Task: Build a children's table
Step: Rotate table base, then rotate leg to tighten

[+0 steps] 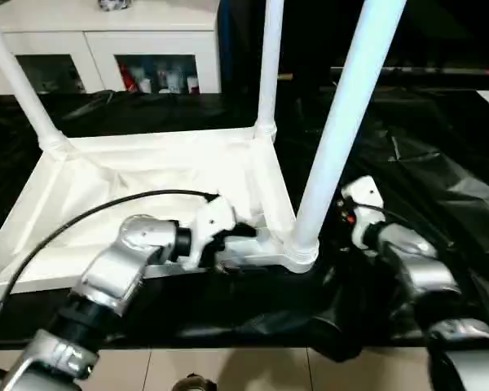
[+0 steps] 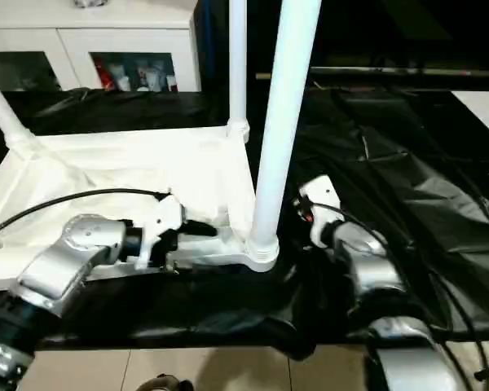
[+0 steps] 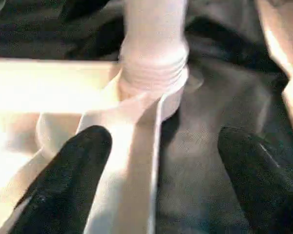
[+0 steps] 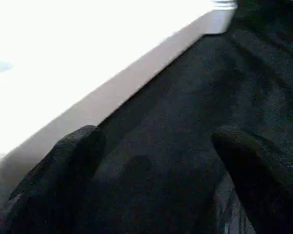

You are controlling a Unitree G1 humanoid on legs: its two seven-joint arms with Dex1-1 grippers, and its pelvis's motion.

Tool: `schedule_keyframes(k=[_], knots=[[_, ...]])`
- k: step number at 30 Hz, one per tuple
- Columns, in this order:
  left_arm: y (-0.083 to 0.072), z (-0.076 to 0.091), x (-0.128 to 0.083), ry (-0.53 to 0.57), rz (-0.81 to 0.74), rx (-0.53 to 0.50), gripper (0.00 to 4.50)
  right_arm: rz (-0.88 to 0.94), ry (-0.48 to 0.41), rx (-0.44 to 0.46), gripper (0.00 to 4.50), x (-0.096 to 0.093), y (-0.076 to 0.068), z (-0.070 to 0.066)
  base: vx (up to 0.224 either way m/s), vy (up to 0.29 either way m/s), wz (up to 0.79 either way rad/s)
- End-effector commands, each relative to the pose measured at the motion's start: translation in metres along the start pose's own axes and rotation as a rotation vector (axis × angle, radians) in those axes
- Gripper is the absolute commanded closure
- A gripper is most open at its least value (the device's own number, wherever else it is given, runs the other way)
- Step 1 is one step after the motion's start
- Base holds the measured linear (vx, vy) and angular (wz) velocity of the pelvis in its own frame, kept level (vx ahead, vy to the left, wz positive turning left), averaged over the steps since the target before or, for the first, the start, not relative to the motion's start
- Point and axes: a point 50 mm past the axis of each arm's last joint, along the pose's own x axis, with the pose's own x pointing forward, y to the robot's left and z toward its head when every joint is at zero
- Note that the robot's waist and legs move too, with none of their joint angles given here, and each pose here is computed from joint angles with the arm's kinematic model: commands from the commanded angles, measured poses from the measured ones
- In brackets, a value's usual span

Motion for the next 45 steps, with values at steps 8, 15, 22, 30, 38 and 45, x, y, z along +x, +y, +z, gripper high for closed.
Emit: schedule_keyframes(k=[8, 15, 22, 30, 38, 45], knots=[[0.008, -0.006, 0.012, 0.068, -0.003, -0.004, 1.28, 0.167, 0.008, -0.059, 0.31, -0.013, 0.007, 0.013, 0.0, 0.0, 0.0], [0.009, -0.01, 0.019, 0.093, -0.028, -0.002, 1.95, 0.213, 0.025, -0.075, 0.31, -0.027, 0.008, 0.016, 0.0, 0.0, 0.0], [0.009, -0.015, 0.02, 0.123, -0.061, -0.028, 2.58, 0.246, 0.043, -0.074, 0.31, -0.037, 0.01, 0.018, 0.0, 0.0, 0.0], [0.003, -0.017, 0.017, 0.135, -0.109, -0.054, 3.24, 0.239, 0.049, -0.072, 0.31, -0.037, 0.009, 0.018, 0.0, 0.0, 0.0], [-0.002, -0.023, 0.012, 0.188, -0.14, -0.054, 3.85, 0.24, 0.051, -0.076, 0.31, -0.035, 0.01, 0.019, 0.0, 0.0, 0.0], [0.003, -0.021, 0.01, 0.159, -0.066, -0.039, 4.43, 0.25, 0.045, -0.075, 0.31, -0.033, 0.012, 0.019, 0.0, 0.0, 0.0]])
